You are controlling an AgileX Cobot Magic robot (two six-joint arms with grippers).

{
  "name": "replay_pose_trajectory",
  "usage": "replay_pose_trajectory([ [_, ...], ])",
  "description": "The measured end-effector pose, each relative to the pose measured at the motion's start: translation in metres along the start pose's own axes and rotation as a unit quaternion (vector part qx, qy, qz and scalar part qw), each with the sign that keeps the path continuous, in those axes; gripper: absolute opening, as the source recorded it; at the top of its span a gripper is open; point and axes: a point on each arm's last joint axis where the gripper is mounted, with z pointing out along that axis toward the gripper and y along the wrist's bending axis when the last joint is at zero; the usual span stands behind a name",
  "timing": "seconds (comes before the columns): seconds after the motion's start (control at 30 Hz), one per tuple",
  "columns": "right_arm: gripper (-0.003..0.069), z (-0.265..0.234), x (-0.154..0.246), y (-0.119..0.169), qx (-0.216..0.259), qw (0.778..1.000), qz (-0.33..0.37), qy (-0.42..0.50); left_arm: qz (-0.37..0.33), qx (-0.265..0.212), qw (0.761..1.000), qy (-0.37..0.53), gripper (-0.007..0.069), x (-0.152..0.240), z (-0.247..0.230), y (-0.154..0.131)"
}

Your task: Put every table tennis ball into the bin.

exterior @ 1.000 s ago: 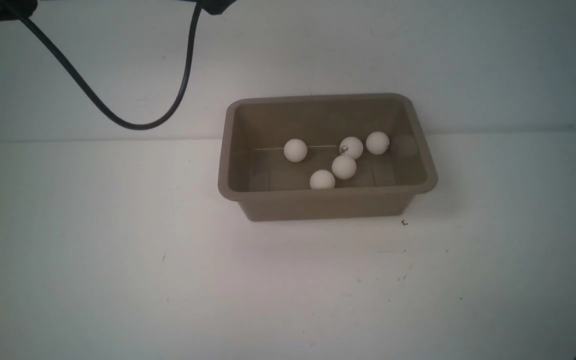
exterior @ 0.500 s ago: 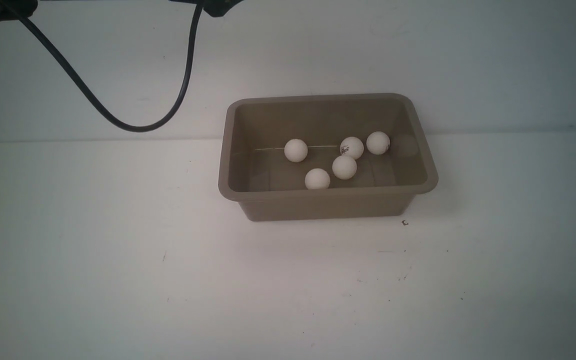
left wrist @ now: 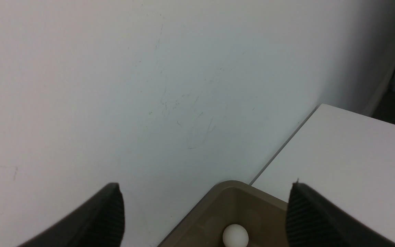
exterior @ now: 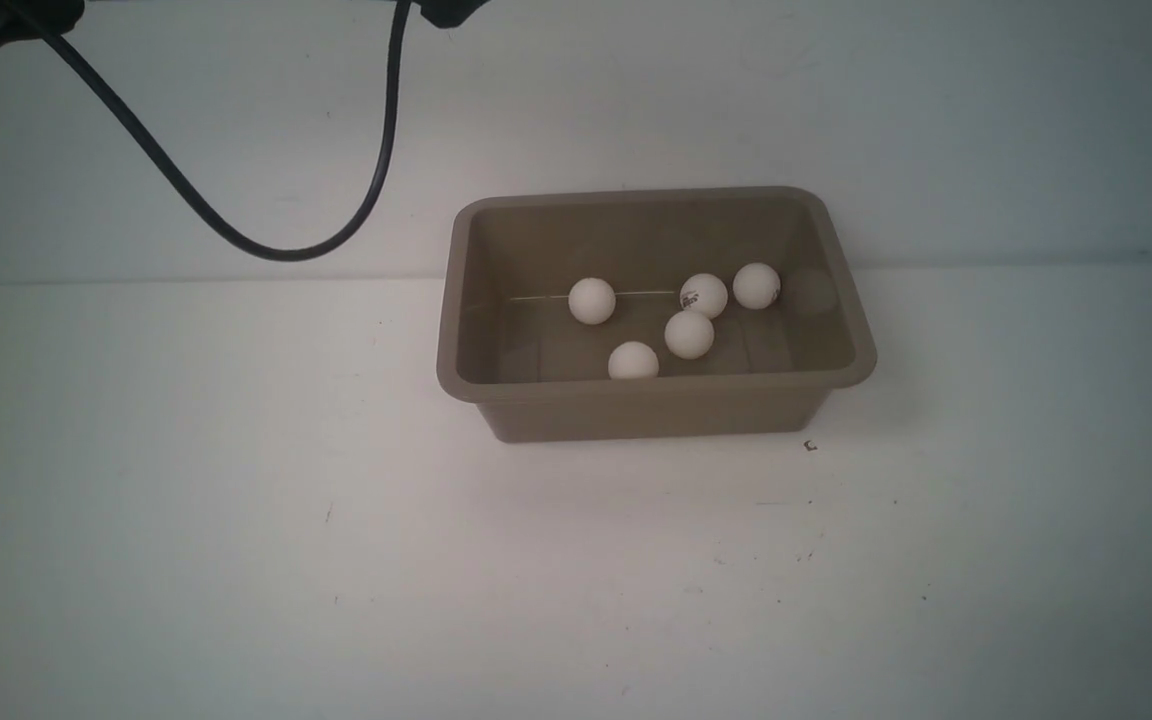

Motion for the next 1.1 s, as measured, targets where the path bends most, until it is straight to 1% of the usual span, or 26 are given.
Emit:
replay_pose_trajectory([
  [0.2, 0.0513, -0.007, 0.000, 0.001, -0.003, 1.000, 0.009, -0.023, 0.000, 0.000, 1.000, 0.000, 0.0573, 0.000, 0.000, 0.000],
  [0.47, 0.0513, -0.006, 0.003, 0.001, -0.001, 1.000, 0.005, -0.020, 0.000, 0.010, 1.000, 0.001, 0.0573, 0.000, 0.000, -0.002],
  [0.67, 0.0513, -0.005, 0.003, 0.001, -0.001, 1.000, 0.005, -0.019, -0.010, 0.013, 1.000, -0.022, 0.0573, -0.004, 0.000, -0.003],
  [0.7, 0.0513, -0.005, 0.003, 0.001, -0.001, 1.000, 0.005, -0.019, -0.016, 0.015, 0.999, -0.029, 0.0573, -0.005, 0.000, -0.003],
  [0.73, 0.0513, -0.005, 0.003, 0.001, -0.001, 1.000, 0.005, -0.019, -0.020, 0.034, 0.999, -0.036, 0.0573, -0.007, 0.000, -0.003],
  [0.77, 0.0513, -0.005, 0.003, 0.001, -0.001, 1.000, 0.005, -0.019, -0.028, 0.019, 0.999, -0.043, 0.0573, -0.008, 0.000, -0.004],
  [0.8, 0.0513, -0.005, 0.003, 0.001, -0.001, 1.000, 0.005, -0.019, -0.028, 0.020, 0.998, -0.043, 0.0573, -0.008, 0.000, -0.004],
  [0.83, 0.0513, -0.005, 0.003, 0.001, -0.001, 1.000, 0.005, -0.019, -0.038, 0.062, 0.996, -0.057, 0.0573, -0.011, -0.001, -0.005],
  [0.87, 0.0513, -0.005, 0.003, 0.001, -0.001, 1.000, 0.005, -0.019, -0.054, 0.037, 0.996, -0.068, 0.0573, -0.013, -0.001, -0.006],
  [0.97, 0.0513, -0.005, 0.003, 0.001, -0.001, 1.000, 0.005, -0.019, -0.080, 0.054, 0.991, -0.093, 0.0573, -0.018, -0.002, -0.009],
  [1.1, 0.0513, -0.005, 0.003, 0.001, -0.001, 1.000, 0.005, -0.019, -0.089, 0.061, 0.989, -0.102, 0.0573, -0.019, -0.002, -0.010],
])
